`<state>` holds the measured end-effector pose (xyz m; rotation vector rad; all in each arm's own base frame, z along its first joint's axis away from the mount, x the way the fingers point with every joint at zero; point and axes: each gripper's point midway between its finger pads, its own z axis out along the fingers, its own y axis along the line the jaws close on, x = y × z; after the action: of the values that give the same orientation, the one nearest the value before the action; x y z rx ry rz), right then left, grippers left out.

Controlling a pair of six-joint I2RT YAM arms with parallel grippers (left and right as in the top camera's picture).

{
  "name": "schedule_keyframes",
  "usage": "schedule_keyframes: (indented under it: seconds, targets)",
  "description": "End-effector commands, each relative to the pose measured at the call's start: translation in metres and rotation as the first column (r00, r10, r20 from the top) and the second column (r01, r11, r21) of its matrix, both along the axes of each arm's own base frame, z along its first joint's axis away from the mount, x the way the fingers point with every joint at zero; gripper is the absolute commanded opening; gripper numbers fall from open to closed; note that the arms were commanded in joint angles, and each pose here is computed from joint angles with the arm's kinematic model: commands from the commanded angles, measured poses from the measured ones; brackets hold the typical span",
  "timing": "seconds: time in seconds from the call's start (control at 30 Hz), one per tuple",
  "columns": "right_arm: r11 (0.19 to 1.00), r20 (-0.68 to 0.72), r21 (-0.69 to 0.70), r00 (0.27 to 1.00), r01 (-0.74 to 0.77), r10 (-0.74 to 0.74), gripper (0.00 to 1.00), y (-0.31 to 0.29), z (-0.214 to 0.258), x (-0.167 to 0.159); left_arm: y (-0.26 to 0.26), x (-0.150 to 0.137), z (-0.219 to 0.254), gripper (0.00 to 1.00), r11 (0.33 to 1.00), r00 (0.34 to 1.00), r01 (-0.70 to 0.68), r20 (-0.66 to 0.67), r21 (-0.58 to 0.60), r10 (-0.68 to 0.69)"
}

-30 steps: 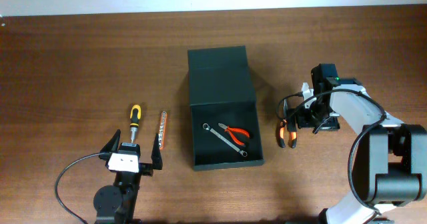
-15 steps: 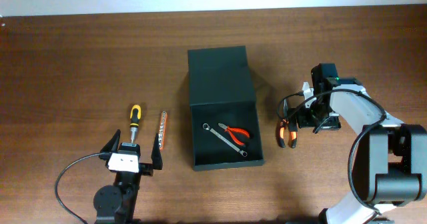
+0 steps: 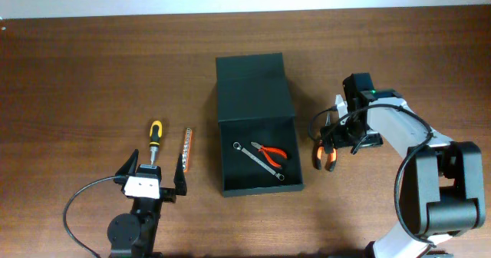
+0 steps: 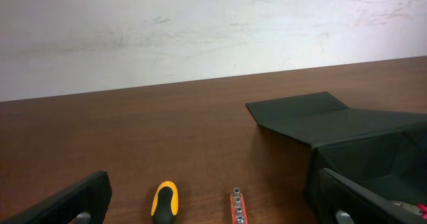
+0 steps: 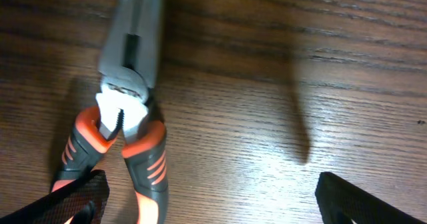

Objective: Pack container
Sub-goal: 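Lower the right gripper onto the TACTIX pliers' head and close it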

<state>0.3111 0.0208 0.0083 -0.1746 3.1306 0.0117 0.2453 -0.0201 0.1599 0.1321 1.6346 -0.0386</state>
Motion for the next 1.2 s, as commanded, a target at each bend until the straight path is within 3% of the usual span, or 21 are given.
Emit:
schedule_keyframes:
  seconds: [0.0,0.8,0.83,1.0,1.07,1.1,1.13,1.17]
  targets:
    - [1.0,-0.006,-0.02,1.0,0.005,-0.005,0.99,-0.003,-0.003,-0.002,0.0,0.0,-0.001,0.99,1.0,1.0,0.003,0.001,0.012,-0.003]
    - [1.0,-0.028,-0.002,0.999,0.03,-0.03,1.0,-0.001,-0.021,-0.018,0.0,0.0,-0.001,0.99,1.0,1.0,0.003,0.001,0.012,-0.003]
    - [1.0,-0.028,-0.002,0.999,0.03,-0.03,0.95,-0.001,-0.021,-0.018,0.0,0.0,-0.001,0.99,1.0,1.0,0.003,0.001,0.012,-0.003]
    - [1.0,-0.028,-0.002,0.999,0.03,-0.03,0.55,-0.001,-0.021,-0.018,0.0,0.0,-0.001,0.99,1.0,1.0,0.003,0.001,0.012,-0.003]
    - [1.0,-0.028,-0.002,0.999,0.03,-0.03,0.35,-0.001,-0.021,-0.018,0.0,0.0,-0.001,0.99,1.0,1.0,0.003,0.001,0.012,-0.003]
    - [1.0,-0.028,-0.002,0.999,0.03,-0.03,0.29,-0.001,-0.021,-0.018,0.0,0.0,-0.001,0.99,1.0,1.0,0.003,0.001,0.012,-0.003]
    - [1.0,-0.029,0.002,0.999,0.029,-0.029,0.17,0.001,-0.021,-0.018,0.0,0.0,-0.001,0.99,1.0,1.0,0.003,0.001,0.012,-0.003]
    - [1.0,-0.029,0.005,0.999,0.029,-0.029,0.13,0.001,-0.021,-0.018,0.0,0.0,-0.001,0.99,1.0,1.0,0.003,0.001,0.012,-0.003]
